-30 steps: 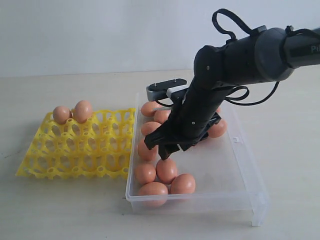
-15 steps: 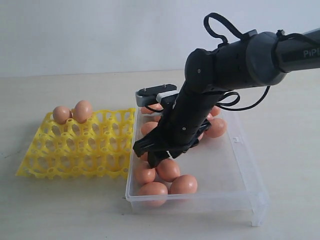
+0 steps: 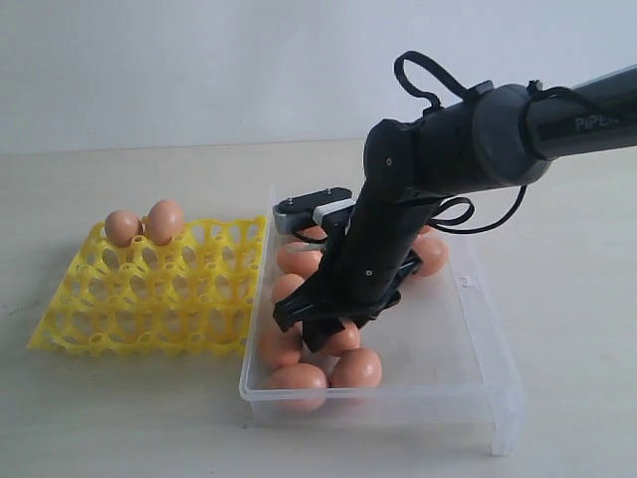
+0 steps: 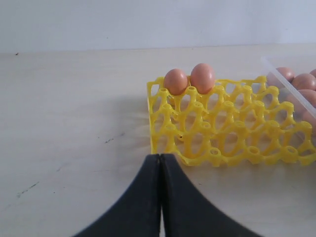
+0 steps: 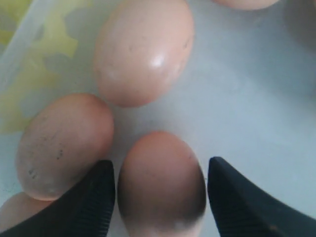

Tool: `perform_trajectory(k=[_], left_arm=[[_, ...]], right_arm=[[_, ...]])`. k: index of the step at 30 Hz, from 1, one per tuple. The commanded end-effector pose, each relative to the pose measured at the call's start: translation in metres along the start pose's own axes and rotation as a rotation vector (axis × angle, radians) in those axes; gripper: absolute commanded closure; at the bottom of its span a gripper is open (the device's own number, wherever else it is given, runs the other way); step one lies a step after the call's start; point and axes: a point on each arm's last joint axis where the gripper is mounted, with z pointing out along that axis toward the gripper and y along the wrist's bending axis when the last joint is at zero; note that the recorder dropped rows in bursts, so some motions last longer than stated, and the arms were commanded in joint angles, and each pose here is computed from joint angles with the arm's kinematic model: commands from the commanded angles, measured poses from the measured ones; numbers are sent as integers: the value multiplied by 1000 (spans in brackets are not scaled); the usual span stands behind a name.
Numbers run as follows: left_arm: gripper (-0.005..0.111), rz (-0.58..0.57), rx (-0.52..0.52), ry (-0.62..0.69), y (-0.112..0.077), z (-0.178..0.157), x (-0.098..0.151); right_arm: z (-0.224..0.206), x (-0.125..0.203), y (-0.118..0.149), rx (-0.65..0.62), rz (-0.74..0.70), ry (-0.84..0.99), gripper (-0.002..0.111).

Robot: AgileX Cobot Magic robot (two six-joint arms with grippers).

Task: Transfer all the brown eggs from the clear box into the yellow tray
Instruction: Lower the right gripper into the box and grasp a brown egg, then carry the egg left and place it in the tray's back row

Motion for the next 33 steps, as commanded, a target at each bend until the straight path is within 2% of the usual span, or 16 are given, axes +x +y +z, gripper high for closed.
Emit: perform_trajectory(k=[1,13,15,17,18,19,25,33], left_arm=[[107,3,-2,-19,0,-1,-2],[107,3,-2,-19,0,-1,-2],[107,3,-2,-19,0,-1,-2],[107,3,-2,-19,0,-1,-2],[107,3,-2,-19,0,-1,-2],[107,3,-2,-19,0,-1,-2],[107,3,-2,-19,0,-1,-2],[107,3,-2,-19,0,-1,-2]], right_arm=[[15,2,-1,4,-7,15,53],[14,-7,-2,21,-15,-75,53],[14,-6,-2,23,-21,-69,56],[13,-6,-2,23,-59,-64,81],[9,-6,-1,23,-81,-72,102],[5,-7,-1,26,-89,-81,108],[-34,-16,5,51,-140,-225,108],[-108,-35,25,80,-172,-629,108]])
